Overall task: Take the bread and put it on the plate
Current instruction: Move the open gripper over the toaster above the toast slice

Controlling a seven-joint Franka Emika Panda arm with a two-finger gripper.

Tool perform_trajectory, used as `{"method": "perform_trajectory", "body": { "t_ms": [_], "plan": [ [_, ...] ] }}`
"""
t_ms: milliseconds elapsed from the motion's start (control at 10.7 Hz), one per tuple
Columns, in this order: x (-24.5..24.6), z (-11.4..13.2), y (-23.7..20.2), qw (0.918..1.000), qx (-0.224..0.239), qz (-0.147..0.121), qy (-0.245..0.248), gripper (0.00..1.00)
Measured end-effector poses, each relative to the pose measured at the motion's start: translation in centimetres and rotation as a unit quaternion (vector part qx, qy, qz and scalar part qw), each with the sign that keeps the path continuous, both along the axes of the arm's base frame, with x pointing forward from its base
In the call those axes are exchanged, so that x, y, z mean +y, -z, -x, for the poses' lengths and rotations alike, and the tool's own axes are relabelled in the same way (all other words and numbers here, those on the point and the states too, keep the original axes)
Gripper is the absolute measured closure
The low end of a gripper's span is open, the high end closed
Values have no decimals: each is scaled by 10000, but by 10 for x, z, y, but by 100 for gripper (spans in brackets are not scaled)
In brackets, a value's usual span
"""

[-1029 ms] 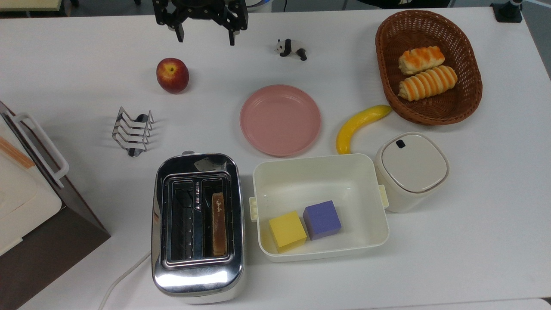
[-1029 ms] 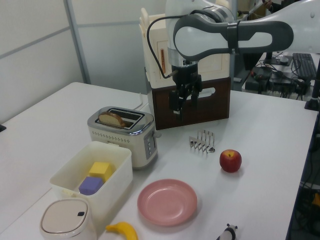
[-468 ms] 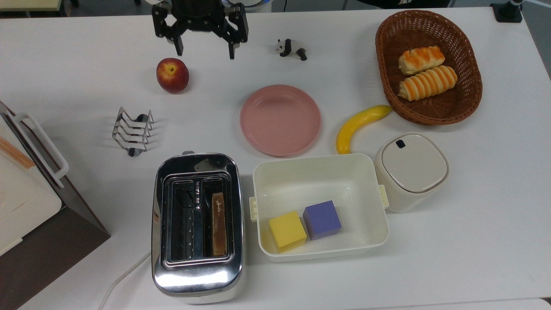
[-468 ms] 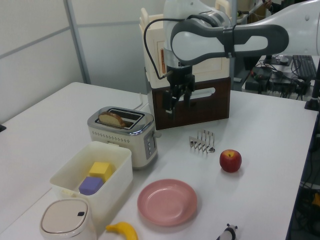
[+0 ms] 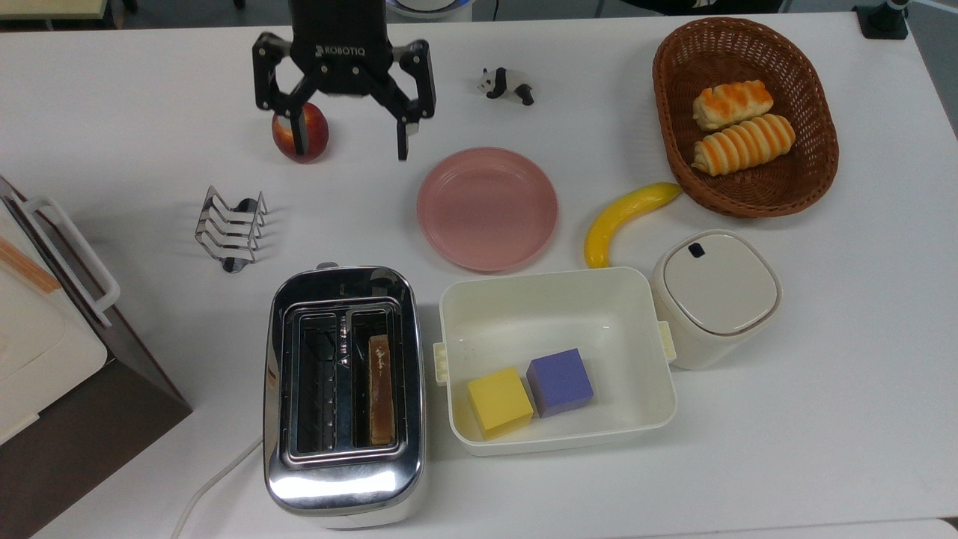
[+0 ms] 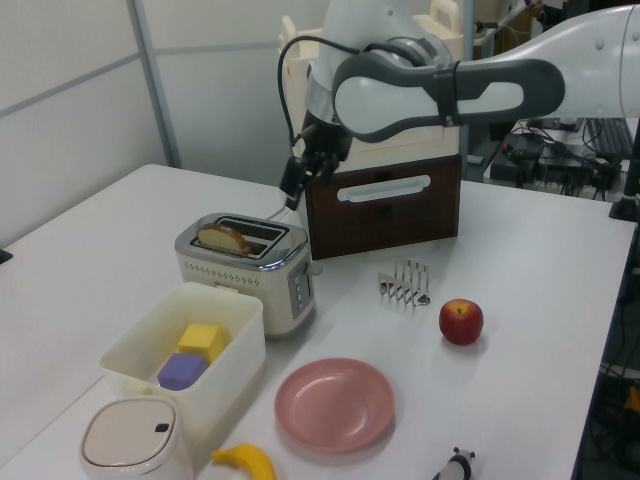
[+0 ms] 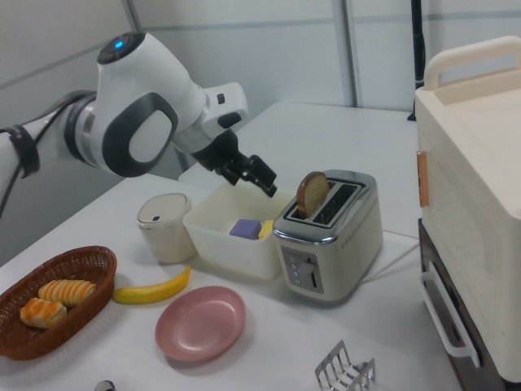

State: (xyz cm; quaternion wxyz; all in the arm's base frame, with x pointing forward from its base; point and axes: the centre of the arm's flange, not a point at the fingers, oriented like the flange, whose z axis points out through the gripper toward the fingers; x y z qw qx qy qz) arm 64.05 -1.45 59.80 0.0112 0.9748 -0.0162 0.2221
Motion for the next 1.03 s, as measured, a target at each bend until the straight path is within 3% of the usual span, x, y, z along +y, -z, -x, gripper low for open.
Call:
{"method": "perform_trajectory", "body": {
  "t_ms": [468,842,1029],
  "plan": [
    [19,-52,47,9958,-899,97,-152,0],
    [29,-89,76,9945,-1011,189,-203,3],
    [30,-101,92,9937,-1077,256,-189,10]
  ]
}}
